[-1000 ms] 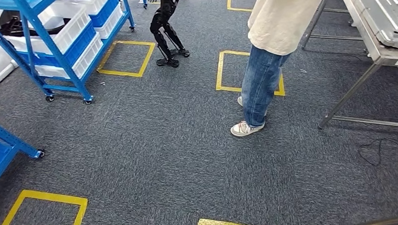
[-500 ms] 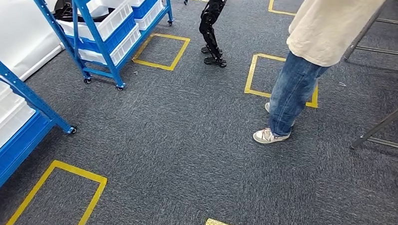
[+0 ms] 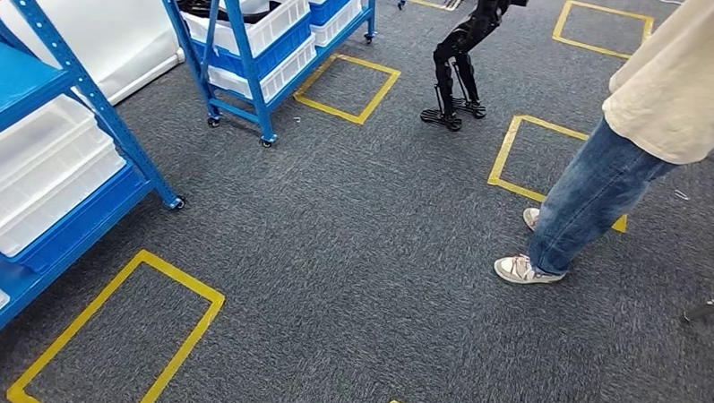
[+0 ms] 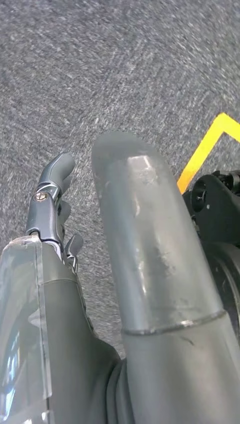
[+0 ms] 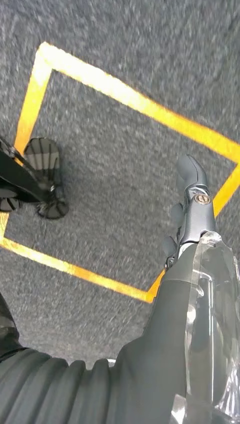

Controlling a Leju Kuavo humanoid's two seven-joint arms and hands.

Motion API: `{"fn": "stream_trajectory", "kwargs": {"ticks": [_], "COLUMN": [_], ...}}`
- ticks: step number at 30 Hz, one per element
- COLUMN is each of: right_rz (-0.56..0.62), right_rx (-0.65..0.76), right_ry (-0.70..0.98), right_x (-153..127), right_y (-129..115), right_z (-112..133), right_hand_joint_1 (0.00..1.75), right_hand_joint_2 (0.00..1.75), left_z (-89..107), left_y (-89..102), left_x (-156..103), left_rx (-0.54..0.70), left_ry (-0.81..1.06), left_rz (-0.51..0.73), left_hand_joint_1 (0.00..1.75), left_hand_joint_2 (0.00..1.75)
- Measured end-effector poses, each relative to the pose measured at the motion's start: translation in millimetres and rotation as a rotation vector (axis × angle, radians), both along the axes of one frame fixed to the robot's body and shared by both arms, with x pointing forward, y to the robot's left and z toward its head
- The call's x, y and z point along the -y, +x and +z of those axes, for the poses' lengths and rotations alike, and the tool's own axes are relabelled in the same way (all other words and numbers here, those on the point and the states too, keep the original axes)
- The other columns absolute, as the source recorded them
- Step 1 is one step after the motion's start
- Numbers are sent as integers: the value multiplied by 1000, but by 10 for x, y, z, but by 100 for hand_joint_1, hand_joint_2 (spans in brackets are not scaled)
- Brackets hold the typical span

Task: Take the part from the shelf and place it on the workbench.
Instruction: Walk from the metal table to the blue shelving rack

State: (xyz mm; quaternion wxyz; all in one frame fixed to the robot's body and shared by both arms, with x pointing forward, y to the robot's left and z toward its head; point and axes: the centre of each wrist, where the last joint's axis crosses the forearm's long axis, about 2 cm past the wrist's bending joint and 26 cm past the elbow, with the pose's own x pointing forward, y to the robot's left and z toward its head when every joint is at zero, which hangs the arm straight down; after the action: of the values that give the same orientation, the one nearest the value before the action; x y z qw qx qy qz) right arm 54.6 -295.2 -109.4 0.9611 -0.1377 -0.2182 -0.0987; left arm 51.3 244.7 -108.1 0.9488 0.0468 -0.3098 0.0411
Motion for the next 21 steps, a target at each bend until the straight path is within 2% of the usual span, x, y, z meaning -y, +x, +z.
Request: {"fn": "stream_trajectory", "kwargs": {"ticks": [21], "right_rz": [13], "right_rx": [6], "right_ry": [-1], "right_x": [-8], "right_y": [47], "right_z": [7], "right_hand_joint_1": [0], "right_hand_joint_2": [175], "left_z": [-3], "left_y": [-19], "left_x": [-3], "left_rx": [-6], "left_ry": [1], "left_rz": [3], "left_hand_joint_1": [0], "left_hand_joint_2": [0]}}
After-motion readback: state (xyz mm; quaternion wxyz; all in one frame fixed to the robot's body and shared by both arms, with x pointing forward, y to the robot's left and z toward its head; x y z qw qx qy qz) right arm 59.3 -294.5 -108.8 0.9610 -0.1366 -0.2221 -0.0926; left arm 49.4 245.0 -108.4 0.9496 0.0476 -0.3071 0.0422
